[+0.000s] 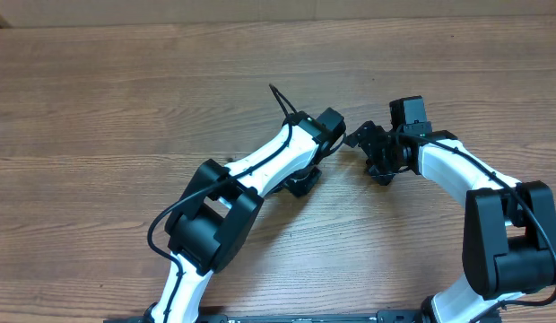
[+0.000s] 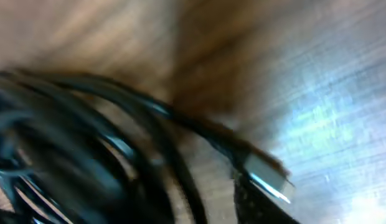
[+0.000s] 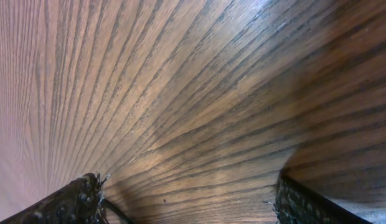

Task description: Untangle cables

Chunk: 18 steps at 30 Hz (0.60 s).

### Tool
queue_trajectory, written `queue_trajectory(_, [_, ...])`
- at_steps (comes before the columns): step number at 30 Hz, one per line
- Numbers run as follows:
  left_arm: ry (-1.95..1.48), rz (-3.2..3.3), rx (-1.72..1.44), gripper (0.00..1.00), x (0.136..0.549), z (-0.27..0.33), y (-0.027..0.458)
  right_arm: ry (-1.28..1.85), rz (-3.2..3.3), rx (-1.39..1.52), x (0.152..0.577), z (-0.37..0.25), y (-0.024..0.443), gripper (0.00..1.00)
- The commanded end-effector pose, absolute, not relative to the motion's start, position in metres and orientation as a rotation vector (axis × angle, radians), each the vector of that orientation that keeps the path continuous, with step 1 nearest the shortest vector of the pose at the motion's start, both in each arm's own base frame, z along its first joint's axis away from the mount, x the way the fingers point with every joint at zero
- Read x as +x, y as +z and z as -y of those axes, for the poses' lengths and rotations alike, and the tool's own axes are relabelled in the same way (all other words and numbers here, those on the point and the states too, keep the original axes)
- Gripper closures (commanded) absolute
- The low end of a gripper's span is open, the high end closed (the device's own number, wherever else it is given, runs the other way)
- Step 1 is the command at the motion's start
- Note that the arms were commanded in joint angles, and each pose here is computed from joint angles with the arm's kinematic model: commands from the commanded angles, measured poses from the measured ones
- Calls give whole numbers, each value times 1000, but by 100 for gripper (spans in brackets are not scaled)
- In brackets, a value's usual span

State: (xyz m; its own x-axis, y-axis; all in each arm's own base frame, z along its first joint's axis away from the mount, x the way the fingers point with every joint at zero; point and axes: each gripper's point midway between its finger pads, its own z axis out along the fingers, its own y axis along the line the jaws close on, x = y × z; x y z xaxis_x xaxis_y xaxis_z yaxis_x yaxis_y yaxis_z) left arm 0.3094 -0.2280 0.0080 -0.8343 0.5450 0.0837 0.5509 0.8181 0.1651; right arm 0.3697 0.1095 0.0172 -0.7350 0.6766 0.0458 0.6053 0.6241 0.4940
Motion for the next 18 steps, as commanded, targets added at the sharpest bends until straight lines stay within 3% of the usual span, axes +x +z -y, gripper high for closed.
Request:
queue_trajectory(1, [-198, 2967, -867, 51, 311, 239, 20, 612, -2724, 1097, 362, -96, -2, 11])
queue_trajectory(8, [-152, 3054, -832, 44, 340, 248, 78, 613, -2723, 1095, 362, -96, -2, 11])
queue_trajectory(11, [-135, 3105, -798, 17, 353, 248, 92, 612, -2726, 1097, 362, -96, -2, 11])
queue_trajectory(12, [-139, 3123, -764, 15, 357, 245, 93, 612, -2726, 1097, 362, -96, -2, 11])
queue_trajectory(14, [-144, 3147, -682, 28, 363, 237, 94, 612, -2726, 1097, 361, -96, -2, 11])
queue_trajectory(15, [-146, 3154, -639, 43, 365, 233, 93, 612, -2728, 1098, 361, -96, -2, 11])
queue_trajectory(17, [-150, 3165, -528, 59, 370, 220, 91, 640, -2742, 1072, 360, -100, -1, 29])
queue_trajectory(18, [-153, 3169, -466, 62, 373, 212, 91, 679, -2755, 1016, 361, -104, 1, 40])
